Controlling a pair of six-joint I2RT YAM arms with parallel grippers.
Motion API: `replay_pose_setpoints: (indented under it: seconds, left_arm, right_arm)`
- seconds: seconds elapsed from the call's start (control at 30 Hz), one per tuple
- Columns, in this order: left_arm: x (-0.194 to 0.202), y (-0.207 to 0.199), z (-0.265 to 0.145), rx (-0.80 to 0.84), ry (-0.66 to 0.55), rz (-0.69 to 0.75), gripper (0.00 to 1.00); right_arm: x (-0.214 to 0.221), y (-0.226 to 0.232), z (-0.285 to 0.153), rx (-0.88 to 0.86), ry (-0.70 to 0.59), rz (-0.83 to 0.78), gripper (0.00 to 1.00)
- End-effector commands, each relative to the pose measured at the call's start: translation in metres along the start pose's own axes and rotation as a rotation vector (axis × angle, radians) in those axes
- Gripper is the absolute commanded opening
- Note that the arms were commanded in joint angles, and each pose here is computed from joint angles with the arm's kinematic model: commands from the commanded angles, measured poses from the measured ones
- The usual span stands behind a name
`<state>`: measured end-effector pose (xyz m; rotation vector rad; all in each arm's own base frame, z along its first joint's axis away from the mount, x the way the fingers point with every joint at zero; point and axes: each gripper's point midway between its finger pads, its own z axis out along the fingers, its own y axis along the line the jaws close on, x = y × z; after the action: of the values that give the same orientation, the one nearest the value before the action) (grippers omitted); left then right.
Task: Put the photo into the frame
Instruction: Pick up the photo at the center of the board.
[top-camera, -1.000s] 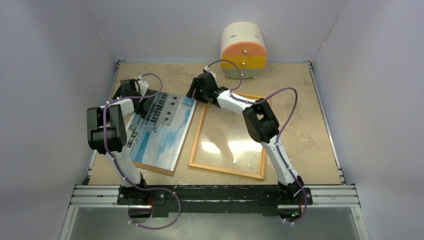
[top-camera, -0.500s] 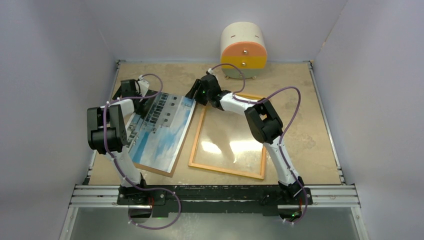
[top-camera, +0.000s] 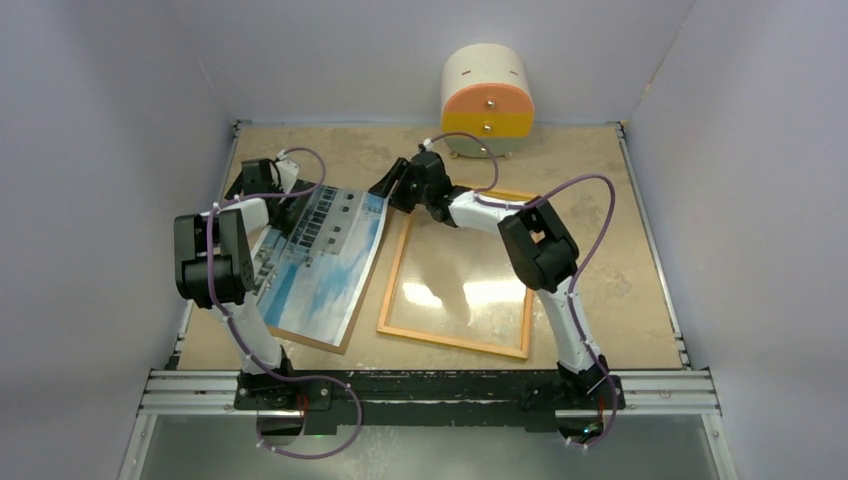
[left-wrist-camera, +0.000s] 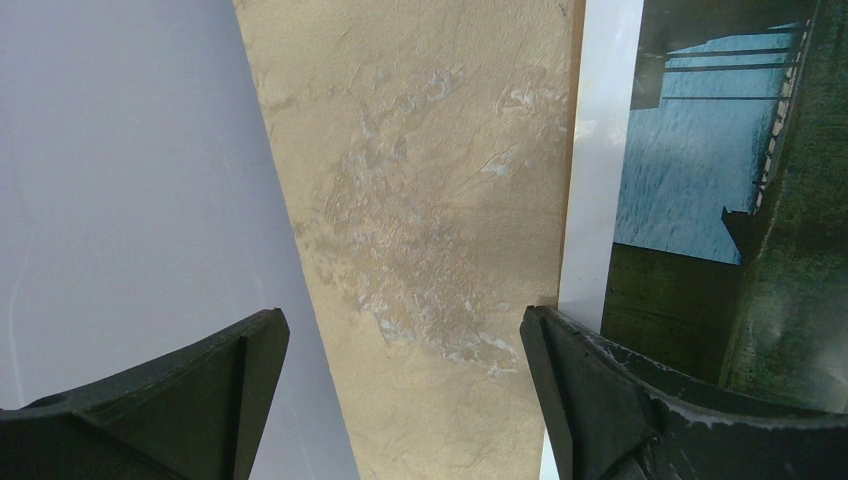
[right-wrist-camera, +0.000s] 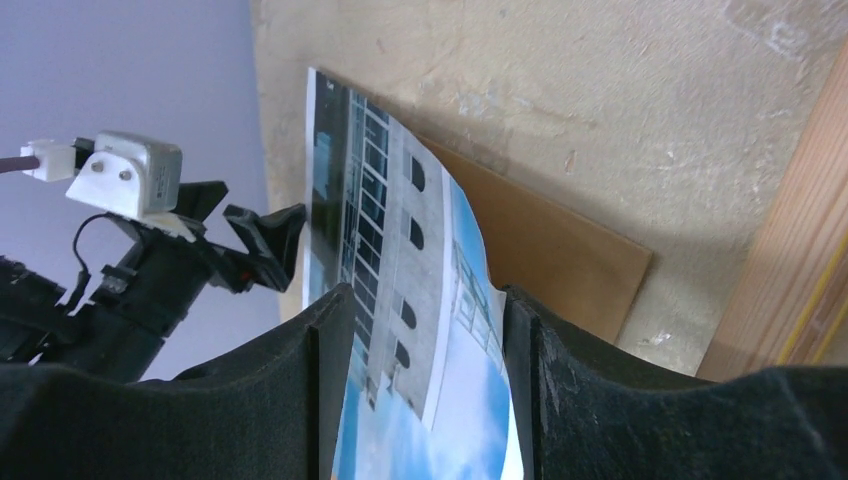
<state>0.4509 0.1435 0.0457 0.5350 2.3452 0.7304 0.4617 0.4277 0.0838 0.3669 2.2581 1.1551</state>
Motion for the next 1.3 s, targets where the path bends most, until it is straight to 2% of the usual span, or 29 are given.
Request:
replay_pose_setpoints:
  seconds: [0.0,0.33,0.47,0.53,0.57,0.6,0.67,0.73,0.83,0.9,1.0,1.1,1.27]
  left_arm:
    - [0.045,-0.051,0.003,0.162,0.13,0.039,0.94]
    - [0.049,-0.054,0.004,0.168,0.145,0.039,0.94]
    - [0.049,-0.054,0.005,0.168,0.145,0.039,0.94]
    - [0.049,-0.054,0.005,0.169,0.144,0.037,0.94]
    - [0.049,-0.054,0.005,0.171,0.144,0.036,0.94]
    - [0.048,-0.054,0.005,0.171,0.145,0.035,0.94]
    - [0.047,-0.053,0.005,0.171,0.145,0.032,0.94]
    - [0.046,-0.052,0.005,0.173,0.145,0.027,0.94]
    - [0.038,-0.05,0.002,0.192,0.137,0.01,0.94]
    - [0.032,-0.044,-0.002,0.213,0.134,-0.021,0.95]
    - [0.015,-0.022,-0.011,0.225,0.109,-0.082,0.99]
    - [-0.011,0.015,-0.025,0.214,0.076,-0.14,1.0]
    - [-0.032,0.032,-0.057,0.301,0.024,-0.153,1.0]
  right_arm:
    - [0.001,0.023,-0.006,-0.098,0.038,0.058,0.57]
    - [0.022,-0.001,0.007,-0.088,0.1,0.115,0.54]
    - [0.026,-0.007,0.007,-0.083,0.106,0.119,0.48]
    - [0.029,-0.007,0.007,-0.088,0.114,0.128,0.41]
    - [0.029,-0.007,0.007,-0.093,0.113,0.131,0.33]
    - [0.029,-0.006,0.007,-0.095,0.115,0.133,0.21]
    - [0.028,-0.003,0.008,-0.092,0.123,0.136,0.09]
    - [0.026,0.003,0.008,-0.093,0.127,0.118,0.06]
    - [0.024,0.011,0.005,-0.103,0.135,0.1,0.07]
    - [0.022,0.017,0.001,-0.106,0.138,0.081,0.0]
    - [0.013,0.037,-0.018,-0.128,0.126,0.017,0.0]
    - [-0.019,0.074,-0.054,-0.135,0.038,-0.12,0.0]
    - [-0.099,0.129,-0.156,-0.122,-0.205,-0.32,0.0]
